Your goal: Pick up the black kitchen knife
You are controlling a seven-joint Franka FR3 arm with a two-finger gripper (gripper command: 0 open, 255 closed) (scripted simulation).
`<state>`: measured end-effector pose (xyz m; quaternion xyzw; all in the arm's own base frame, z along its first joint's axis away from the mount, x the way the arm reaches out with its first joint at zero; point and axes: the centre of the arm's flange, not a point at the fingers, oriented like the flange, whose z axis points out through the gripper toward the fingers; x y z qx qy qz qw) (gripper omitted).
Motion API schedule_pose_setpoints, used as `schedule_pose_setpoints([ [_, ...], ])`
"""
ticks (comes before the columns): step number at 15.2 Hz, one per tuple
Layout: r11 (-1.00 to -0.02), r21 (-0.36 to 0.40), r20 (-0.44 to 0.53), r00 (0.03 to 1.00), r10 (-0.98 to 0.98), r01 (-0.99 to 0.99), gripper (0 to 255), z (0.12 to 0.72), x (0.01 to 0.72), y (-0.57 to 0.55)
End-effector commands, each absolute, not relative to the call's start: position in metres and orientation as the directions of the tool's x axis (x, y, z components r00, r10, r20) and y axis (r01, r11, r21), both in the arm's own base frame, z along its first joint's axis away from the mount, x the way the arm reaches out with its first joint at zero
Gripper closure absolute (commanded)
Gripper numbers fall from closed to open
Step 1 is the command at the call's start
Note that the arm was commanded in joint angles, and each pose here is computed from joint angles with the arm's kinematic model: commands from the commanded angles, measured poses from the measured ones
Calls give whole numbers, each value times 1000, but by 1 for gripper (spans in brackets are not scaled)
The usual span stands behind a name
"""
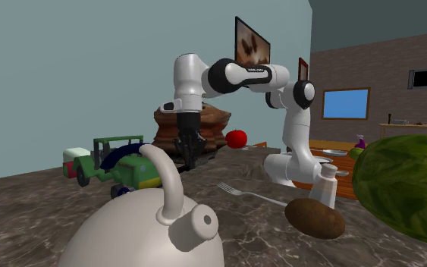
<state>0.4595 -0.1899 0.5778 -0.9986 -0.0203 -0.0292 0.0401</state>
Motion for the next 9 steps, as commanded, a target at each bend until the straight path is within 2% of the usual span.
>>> schedule_pose_setpoints([
  [1, -996, -79, 60, 997, 38, 43, 255, 588, 460, -190],
  [9, -996, -79, 60, 997, 38, 43, 255, 621, 460, -190],
])
